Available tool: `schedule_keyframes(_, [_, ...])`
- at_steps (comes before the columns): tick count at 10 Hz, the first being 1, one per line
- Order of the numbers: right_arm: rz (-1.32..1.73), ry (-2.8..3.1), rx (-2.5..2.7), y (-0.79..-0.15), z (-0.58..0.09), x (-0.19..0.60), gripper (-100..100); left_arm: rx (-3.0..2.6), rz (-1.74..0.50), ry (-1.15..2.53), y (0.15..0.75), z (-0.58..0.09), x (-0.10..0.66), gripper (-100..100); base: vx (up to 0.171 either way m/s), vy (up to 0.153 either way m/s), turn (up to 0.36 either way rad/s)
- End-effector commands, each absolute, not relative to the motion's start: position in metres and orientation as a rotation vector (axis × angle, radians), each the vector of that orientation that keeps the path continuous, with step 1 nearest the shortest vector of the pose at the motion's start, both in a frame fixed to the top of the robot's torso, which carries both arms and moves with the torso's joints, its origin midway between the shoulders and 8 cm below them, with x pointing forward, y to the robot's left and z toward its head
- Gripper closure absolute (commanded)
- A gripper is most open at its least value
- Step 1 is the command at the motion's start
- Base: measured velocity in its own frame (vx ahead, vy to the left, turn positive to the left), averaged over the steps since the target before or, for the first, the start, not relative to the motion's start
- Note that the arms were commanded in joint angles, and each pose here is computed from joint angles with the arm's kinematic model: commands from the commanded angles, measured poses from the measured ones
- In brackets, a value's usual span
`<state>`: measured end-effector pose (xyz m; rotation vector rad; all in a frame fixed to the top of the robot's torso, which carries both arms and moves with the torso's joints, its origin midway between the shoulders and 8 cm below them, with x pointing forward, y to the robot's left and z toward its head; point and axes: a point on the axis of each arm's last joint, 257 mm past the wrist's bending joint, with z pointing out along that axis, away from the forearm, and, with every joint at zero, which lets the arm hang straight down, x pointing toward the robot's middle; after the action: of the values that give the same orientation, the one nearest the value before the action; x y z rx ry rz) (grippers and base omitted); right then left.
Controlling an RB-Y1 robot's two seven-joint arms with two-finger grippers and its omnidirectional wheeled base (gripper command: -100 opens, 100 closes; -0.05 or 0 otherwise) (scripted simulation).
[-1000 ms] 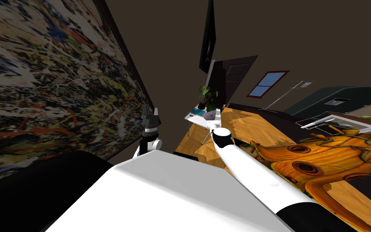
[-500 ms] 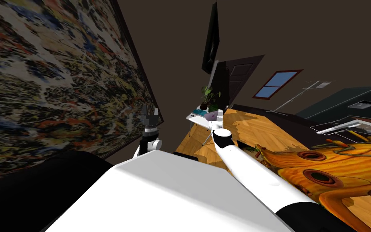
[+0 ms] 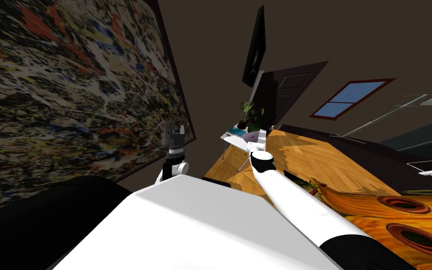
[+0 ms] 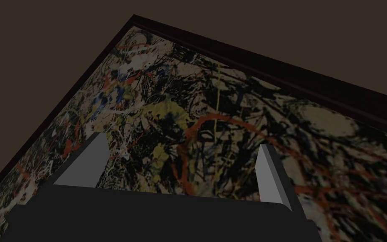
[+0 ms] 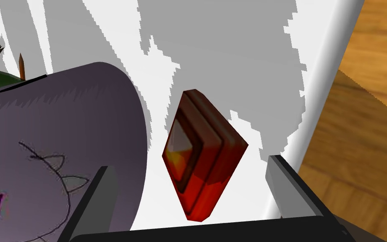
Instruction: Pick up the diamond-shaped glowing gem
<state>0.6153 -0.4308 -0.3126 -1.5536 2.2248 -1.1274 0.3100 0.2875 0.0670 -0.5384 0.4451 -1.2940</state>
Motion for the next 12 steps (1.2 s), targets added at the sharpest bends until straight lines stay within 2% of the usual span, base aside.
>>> schedule_keyframes(1, [-1.128, 2.231, -1.545, -0.433, -0.314, 0.616, -100, -0.538, -1.294, 0.445, 0.288, 0.067, 0.310, 0, -0.010, -0.005, -0.001])
schedule_keyframes(4, [-1.163, 2.330, -1.442, -0.488, -0.315, 0.592, -100, -0.538, -1.294, 0.445, 0.287, 0.067, 0.310, 0, -0.040, -0.020, 0.309])
schedule_keyframes(5, [-1.156, 2.312, -1.455, -0.475, -0.314, 0.597, -100, -0.538, -1.294, 0.445, 0.287, 0.067, 0.310, 0, -0.025, -0.021, 0.061])
schedule_keyframes(6, [-1.159, 2.313, -1.455, -0.477, -0.314, 0.596, 100, -0.538, -1.294, 0.445, 0.288, 0.067, 0.310, 0, -0.005, -0.003, -0.013])
schedule_keyframes(10, [-1.160, 2.313, -1.451, -0.477, -0.314, 0.596, 100, -0.538, -1.294, 0.445, 0.288, 0.067, 0.310, 0, 0.000, 0.000, 0.000])
schedule_keyframes(11, [-1.160, 2.313, -1.450, -0.477, -0.314, 0.596, 0, -0.538, -1.294, 0.445, 0.288, 0.067, 0.310, 0, 0.000, 0.000, 0.000])
schedule_keyframes(12, [-1.151, 2.298, -1.477, -0.470, -0.315, 0.600, 100, -0.538, -1.294, 0.445, 0.288, 0.067, 0.310, 0, 0.014, 0.007, -0.186])
